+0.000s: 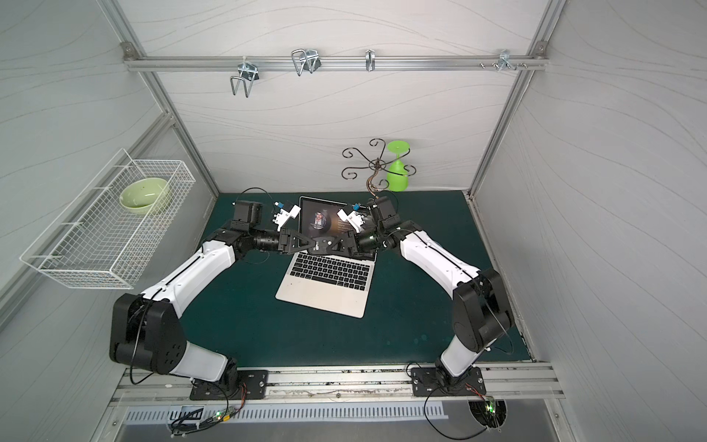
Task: Remove the wireless mouse receiver from the laptop
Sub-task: Remove the lid from the mouse.
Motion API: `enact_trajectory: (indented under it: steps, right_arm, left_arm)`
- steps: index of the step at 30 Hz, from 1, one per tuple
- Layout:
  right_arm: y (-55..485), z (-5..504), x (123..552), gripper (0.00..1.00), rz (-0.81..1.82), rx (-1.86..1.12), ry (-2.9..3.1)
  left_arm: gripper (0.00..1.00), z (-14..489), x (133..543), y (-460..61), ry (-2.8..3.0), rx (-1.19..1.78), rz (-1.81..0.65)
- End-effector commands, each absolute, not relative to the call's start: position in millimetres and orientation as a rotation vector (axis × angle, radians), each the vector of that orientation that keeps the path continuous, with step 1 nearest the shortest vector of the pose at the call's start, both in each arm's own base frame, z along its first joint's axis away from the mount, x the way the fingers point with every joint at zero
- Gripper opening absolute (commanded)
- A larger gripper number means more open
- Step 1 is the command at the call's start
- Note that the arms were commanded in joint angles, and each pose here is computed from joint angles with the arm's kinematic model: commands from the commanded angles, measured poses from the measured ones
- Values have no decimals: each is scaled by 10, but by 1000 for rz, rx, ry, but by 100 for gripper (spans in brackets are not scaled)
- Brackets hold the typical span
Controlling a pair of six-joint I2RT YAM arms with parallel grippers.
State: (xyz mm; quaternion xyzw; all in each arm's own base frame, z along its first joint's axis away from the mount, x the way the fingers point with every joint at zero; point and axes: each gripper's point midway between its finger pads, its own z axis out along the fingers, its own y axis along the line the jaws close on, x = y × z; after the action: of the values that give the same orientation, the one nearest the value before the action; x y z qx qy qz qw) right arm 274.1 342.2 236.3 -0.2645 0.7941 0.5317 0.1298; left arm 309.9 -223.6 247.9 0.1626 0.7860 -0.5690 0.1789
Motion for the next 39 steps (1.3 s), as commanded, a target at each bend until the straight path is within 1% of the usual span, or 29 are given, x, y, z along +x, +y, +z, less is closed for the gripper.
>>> enact_trajectory:
  steps: [1,6,11,14,17,24,27,28,30,31,33,34,35,36,39]
  right_arm:
    - [3397,2383,2786,45,1516,-752,2302]
    - [3383,2413,2813,41,1520,-736,2288]
    - [3372,2416,2818,39,1530,-728,2278]
    - [3374,2430,2825,41,1546,-725,2274]
    - [3365,2439,2828,44,1549,-723,2269]
    - [3302,2475,2859,44,1531,-703,2251]
    - [3279,2489,2884,40,1534,-685,2252]
    - [3279,2487,2885,37,1534,-685,2253]
    - [3272,2481,2894,24,1529,-678,2255]
    - [3270,2475,2899,22,1528,-673,2258]
    - [3290,2460,2894,27,1547,-673,2259]
    - [3297,2449,2895,32,1548,-670,2263]
    - [3306,2436,2888,41,1545,-671,2269]
    - [3317,2433,2888,45,1541,-675,2270]
    - [3337,2411,2883,50,1538,-677,2278]
  left_arm:
    - [0,2691,3067,-2272,2147,528,-1642]
    - [0,2668,3073,-2273,2154,525,-1646]
    - [0,2648,3079,-2276,2159,522,-1650]
    - [0,2639,3078,-2282,2164,524,-1654]
    - [0,2634,3071,-2288,2166,527,-1653]
    - [0,2627,3073,-2285,2173,524,-1653]
    - [0,2625,3078,-2294,2176,526,-1658]
    - [0,2620,3076,-2294,2178,525,-1659]
    - [0,2619,3073,-2297,2178,526,-1659]
    - [0,2623,3073,-2297,2177,527,-1659]
    - [0,2625,3072,-2303,2177,529,-1662]
    - [0,2620,3077,-2300,2178,527,-1661]
    - [0,2620,3075,-2301,2179,526,-1663]
    - [0,2616,3075,-2304,2180,526,-1665]
    - [0,2620,3075,-2307,2179,527,-1669]
